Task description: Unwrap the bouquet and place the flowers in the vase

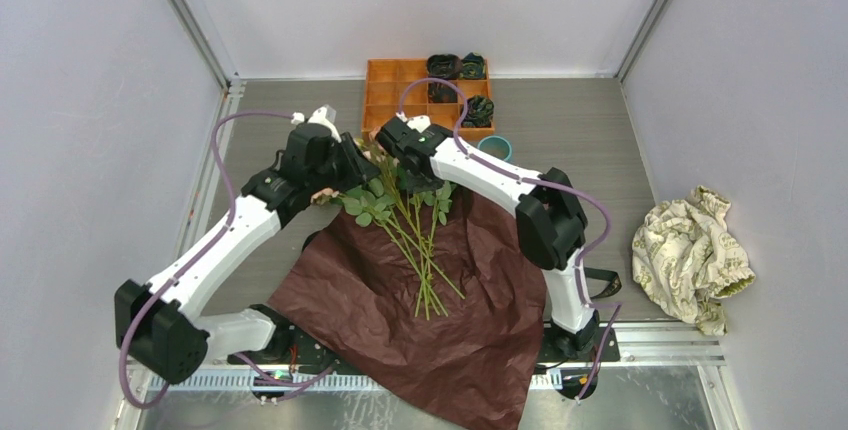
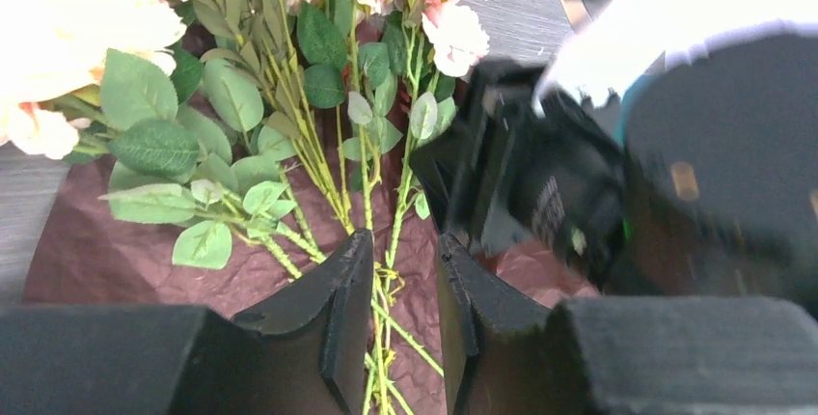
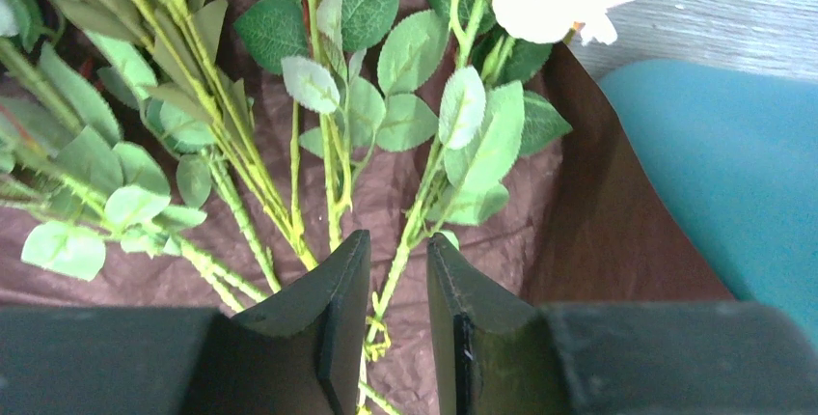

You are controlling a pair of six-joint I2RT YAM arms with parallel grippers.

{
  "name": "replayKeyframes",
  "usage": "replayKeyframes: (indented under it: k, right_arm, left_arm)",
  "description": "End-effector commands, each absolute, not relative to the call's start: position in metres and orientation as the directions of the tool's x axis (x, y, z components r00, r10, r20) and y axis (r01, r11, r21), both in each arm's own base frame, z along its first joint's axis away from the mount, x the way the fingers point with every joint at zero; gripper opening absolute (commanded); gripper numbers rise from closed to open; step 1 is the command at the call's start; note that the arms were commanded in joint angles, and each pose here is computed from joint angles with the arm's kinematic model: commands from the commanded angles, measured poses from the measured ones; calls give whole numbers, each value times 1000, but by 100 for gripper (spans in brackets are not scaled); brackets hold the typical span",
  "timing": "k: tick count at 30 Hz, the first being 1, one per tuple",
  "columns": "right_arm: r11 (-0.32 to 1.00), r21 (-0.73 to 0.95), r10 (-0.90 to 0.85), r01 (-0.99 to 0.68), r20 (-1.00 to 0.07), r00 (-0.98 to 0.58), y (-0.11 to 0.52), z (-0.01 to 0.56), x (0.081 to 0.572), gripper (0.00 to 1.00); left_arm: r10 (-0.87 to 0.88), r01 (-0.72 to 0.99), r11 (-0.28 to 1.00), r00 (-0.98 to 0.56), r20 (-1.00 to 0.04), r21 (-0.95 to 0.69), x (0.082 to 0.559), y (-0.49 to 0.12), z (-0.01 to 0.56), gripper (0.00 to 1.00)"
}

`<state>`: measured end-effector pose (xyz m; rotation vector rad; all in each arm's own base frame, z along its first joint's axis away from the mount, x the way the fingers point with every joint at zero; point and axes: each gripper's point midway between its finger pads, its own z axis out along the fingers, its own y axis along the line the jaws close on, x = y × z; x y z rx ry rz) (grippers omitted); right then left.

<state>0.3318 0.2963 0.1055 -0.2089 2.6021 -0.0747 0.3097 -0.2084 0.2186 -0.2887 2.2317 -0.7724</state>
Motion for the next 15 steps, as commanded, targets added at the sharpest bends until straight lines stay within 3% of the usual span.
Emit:
replayKeyframes:
  k: [1,7,15]
  right_arm:
    - [983,-12,-161,-185,-548,-821,324,121,365,40]
    - [978,-40,-193,-205,-542,-818,337,101,390,47]
    - [984,-43,-171,-173,-513,-841,329,73,419,46]
  left_arm:
    - [-455,20,811,-607,-651,-585,299,-178,236,33]
    - [-441,-27,845,-599,-669,-533,281,-155,223,33]
    - [-429,-64,862,-622,-655,-503,266,-144,200,33]
